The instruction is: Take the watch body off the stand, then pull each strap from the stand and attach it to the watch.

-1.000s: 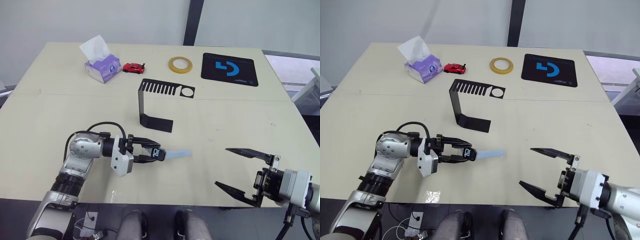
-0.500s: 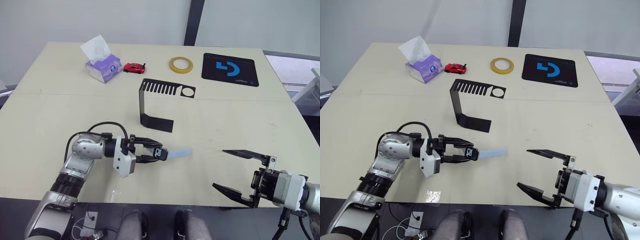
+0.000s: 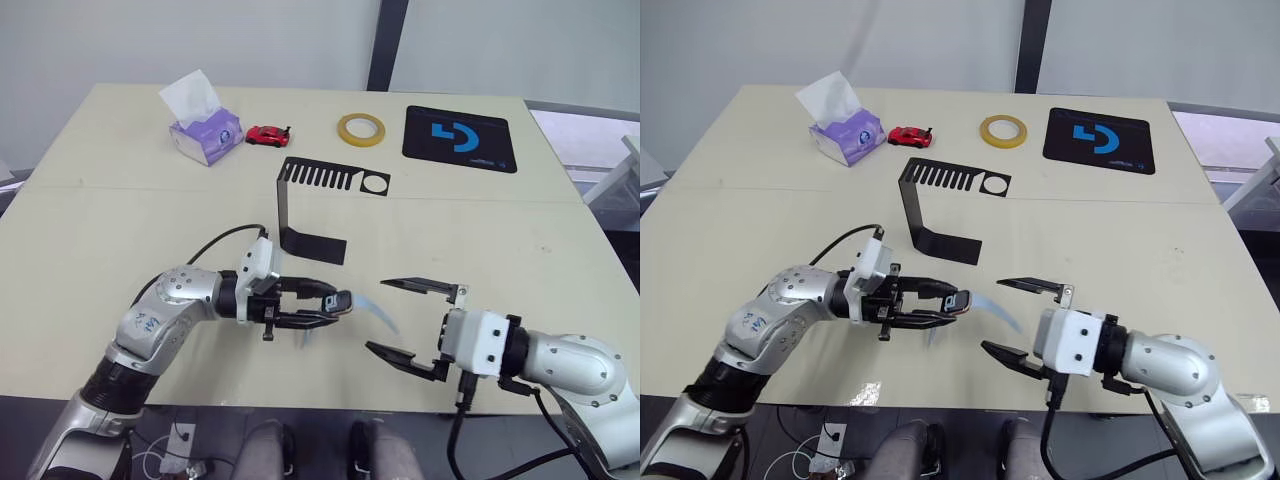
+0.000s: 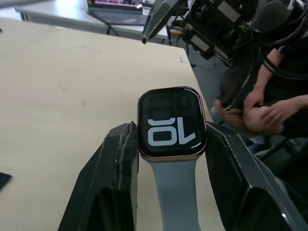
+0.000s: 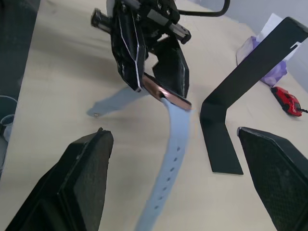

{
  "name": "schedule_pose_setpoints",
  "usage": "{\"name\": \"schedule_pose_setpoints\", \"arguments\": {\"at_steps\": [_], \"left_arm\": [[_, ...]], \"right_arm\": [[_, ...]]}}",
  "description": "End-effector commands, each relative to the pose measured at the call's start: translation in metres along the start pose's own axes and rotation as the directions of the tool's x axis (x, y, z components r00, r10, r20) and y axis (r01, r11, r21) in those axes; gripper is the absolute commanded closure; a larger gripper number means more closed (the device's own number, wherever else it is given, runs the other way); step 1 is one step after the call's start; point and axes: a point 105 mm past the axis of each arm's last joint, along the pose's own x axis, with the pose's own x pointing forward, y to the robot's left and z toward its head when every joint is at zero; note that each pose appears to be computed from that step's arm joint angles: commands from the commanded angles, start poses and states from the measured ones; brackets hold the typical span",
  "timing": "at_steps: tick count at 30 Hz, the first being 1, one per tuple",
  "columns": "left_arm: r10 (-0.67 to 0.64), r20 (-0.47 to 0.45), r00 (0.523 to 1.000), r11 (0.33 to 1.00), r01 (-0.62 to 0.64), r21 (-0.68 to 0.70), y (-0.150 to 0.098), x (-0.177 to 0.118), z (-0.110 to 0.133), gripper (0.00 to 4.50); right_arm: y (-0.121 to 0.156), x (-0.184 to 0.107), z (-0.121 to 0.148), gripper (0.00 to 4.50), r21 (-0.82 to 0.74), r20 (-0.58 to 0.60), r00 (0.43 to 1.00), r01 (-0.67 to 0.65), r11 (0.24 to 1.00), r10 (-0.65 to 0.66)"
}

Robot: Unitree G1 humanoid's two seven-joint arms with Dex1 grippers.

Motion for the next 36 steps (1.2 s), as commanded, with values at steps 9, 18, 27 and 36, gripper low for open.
{"name": "schedule_pose_setpoints", "arguments": {"at_steps": [9,18,27,36], "left_arm": [[0.043,-0.003,0.999,0.997,-0.043,-0.064,0.0012,0.0042,0.0088,2.87],[0.031,0.004,1.0,0.997,-0.03,-0.07,0.0009,0.0087,0.011,2.87],[0.035,0.0,0.999,0.997,-0.035,-0.072,0.0016,0.0097,0.0107,2.87],[0.041,-0.007,0.999,0.996,-0.041,-0.076,0.0025,0.0091,0.0098,2.87]], "right_arm": [[-0.005,0.0158,-0.0004,0.1,-0.097,-0.057,0.998,0.027,0.995,-0.033],[-0.0039,0.0179,-0.0051,0.1,-0.094,-0.076,0.997,0.019,0.995,-0.026],[-0.004,0.0179,-0.0054,2.94,-0.101,-0.069,0.997,0.017,0.995,-0.024],[-0.0033,0.0178,-0.0056,4.44,-0.108,-0.068,0.998,0.009,0.994,-0.016]]}}
